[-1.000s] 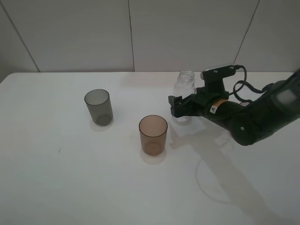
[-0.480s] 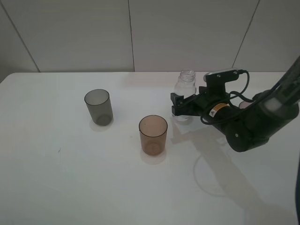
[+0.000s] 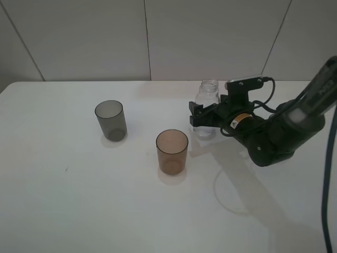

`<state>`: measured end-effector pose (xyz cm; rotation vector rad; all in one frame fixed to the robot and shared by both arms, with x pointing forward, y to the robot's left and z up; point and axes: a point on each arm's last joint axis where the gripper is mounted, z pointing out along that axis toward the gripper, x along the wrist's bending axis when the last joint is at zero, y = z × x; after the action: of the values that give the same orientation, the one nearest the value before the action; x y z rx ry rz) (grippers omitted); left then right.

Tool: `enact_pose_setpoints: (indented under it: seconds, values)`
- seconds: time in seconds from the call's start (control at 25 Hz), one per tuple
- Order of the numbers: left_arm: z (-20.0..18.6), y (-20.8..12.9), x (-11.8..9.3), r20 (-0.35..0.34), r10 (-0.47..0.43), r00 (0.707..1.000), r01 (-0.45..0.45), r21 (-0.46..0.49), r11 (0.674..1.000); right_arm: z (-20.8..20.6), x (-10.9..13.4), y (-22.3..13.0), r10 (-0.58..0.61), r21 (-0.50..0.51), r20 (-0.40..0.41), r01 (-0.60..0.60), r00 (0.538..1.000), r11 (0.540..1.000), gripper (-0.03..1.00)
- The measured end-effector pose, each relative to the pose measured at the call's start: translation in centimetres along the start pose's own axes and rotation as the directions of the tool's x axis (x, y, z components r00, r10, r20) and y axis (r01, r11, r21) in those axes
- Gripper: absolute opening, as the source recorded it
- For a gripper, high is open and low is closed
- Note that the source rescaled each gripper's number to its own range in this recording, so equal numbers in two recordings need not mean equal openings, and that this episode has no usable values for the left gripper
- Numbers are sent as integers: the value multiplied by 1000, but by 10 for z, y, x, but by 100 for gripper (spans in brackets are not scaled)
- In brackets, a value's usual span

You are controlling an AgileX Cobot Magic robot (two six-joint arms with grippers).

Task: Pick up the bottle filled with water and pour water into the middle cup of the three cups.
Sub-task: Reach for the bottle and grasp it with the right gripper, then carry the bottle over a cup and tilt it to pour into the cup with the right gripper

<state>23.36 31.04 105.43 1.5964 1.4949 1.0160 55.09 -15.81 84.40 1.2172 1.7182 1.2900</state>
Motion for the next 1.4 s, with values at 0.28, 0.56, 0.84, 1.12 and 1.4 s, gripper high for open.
enact_pose_setpoints:
  seconds: [0.28, 0.56, 0.84, 1.12, 1.4]
  values:
    - [0, 0, 0, 0, 0, 1000, 0, 0, 1000, 3, -1, -11, 0, 18, 3, 0, 1000, 1000, 94]
    - [0, 0, 0, 0, 0, 1000, 0, 0, 1000, 10, 0, -10, 2, 5, 3, -2, 1000, 1000, 84]
    - [0, 0, 0, 0, 0, 1000, 0, 0, 1000, 11, 0, -9, 4, 1, 4, -4, 1000, 1000, 0]
    - [0, 0, 0, 0, 0, 1000, 0, 0, 1000, 11, 0, -9, 4, 1, 4, -4, 1000, 1000, 0]
    - [0, 0, 0, 0, 0, 1000, 0, 0, 1000, 11, 0, -8, 5, 7, 4, -5, 1000, 1000, 0]
